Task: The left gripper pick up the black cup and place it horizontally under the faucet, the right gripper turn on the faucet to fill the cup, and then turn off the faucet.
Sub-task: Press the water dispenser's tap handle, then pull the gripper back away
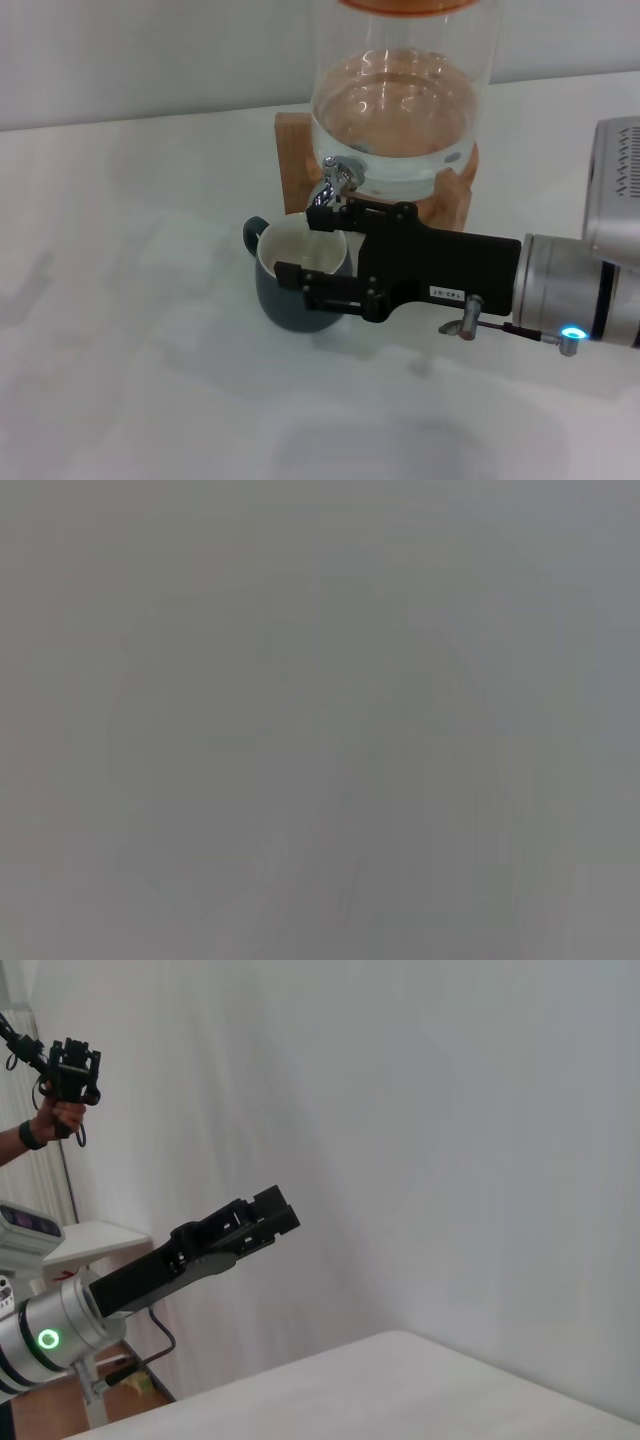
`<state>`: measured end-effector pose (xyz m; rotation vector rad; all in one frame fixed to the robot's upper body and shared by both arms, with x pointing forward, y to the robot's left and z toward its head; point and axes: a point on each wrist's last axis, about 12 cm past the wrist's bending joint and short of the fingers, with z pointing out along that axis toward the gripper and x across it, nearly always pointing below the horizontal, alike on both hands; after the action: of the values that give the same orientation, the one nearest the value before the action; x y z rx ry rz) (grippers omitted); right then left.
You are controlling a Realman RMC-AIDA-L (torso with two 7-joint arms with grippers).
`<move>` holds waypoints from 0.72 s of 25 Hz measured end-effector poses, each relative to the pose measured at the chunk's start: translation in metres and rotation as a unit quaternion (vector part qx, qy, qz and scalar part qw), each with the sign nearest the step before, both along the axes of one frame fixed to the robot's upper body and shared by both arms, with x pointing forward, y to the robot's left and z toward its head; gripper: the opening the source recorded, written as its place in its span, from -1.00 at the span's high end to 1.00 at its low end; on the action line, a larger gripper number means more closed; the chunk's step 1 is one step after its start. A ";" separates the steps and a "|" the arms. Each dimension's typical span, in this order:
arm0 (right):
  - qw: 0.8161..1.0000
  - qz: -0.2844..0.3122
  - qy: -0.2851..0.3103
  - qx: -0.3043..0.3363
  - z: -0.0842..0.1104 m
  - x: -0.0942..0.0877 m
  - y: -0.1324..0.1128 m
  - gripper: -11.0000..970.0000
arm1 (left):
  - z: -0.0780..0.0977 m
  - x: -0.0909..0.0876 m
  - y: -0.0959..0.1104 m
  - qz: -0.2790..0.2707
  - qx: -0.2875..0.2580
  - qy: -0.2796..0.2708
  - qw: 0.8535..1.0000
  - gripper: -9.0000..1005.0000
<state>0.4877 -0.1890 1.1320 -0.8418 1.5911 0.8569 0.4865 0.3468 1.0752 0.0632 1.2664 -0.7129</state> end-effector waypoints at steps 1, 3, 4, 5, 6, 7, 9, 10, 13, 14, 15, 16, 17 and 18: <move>1.000 -0.001 0.001 -0.001 -0.001 0.000 0.001 -0.49 | 0.000 0.000 0.000 0.000 0.000 0.000 1.000 -0.61; 1.000 -0.006 0.001 -0.003 -0.002 0.001 0.003 -0.49 | 0.000 0.000 0.000 0.000 0.000 0.000 1.000 -0.60; 1.000 -0.010 0.002 -0.004 -0.002 0.002 0.003 -0.49 | 0.000 -0.001 0.000 0.000 0.000 0.000 1.000 -0.60; 1.000 -0.013 0.001 -0.005 -0.002 0.002 0.003 -0.49 | 0.000 -0.001 0.000 0.001 0.000 0.001 1.000 -0.60; 1.000 -0.015 0.001 -0.006 -0.002 0.003 0.003 -0.49 | -0.001 -0.001 0.001 0.001 0.000 0.001 1.000 -0.60; 1.000 -0.016 0.001 -0.006 -0.002 0.003 0.002 -0.49 | -0.001 -0.002 0.001 0.002 0.000 0.001 1.000 -0.60; 1.000 -0.019 0.001 -0.006 -0.002 0.004 0.001 -0.49 | -0.002 -0.003 0.002 0.003 0.000 0.002 1.000 -0.60; 1.000 -0.021 0.001 -0.006 -0.003 0.004 0.000 -0.49 | -0.002 -0.004 0.002 0.003 0.000 0.003 1.000 -0.60; 1.000 -0.026 0.001 -0.006 -0.003 0.005 -0.002 -0.49 | -0.002 -0.005 0.003 0.004 -0.001 0.004 1.000 -0.59; 1.000 -0.029 0.001 -0.006 -0.002 0.005 -0.003 -0.49 | -0.003 -0.006 0.003 0.004 -0.001 0.004 1.000 -0.59; 1.000 -0.030 0.001 -0.006 -0.002 0.005 -0.004 -0.49 | -0.002 -0.006 0.003 0.004 -0.001 0.004 1.000 -0.59; 1.000 -0.030 0.001 -0.006 -0.002 0.005 -0.004 -0.49 | -0.002 -0.006 0.003 0.003 -0.001 0.003 1.000 -0.59; 0.999 -0.035 0.000 -0.006 -0.002 0.006 -0.007 -0.49 | -0.002 -0.007 0.002 0.002 -0.002 0.001 1.000 -0.59; 0.999 -0.036 0.000 -0.006 -0.002 0.006 -0.007 -0.49 | -0.002 -0.007 0.002 0.002 -0.002 0.000 1.000 -0.59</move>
<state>0.4936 -0.1963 1.1301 -0.7875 1.6185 0.7972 0.4797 0.3492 1.0733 0.0578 1.2655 -0.7128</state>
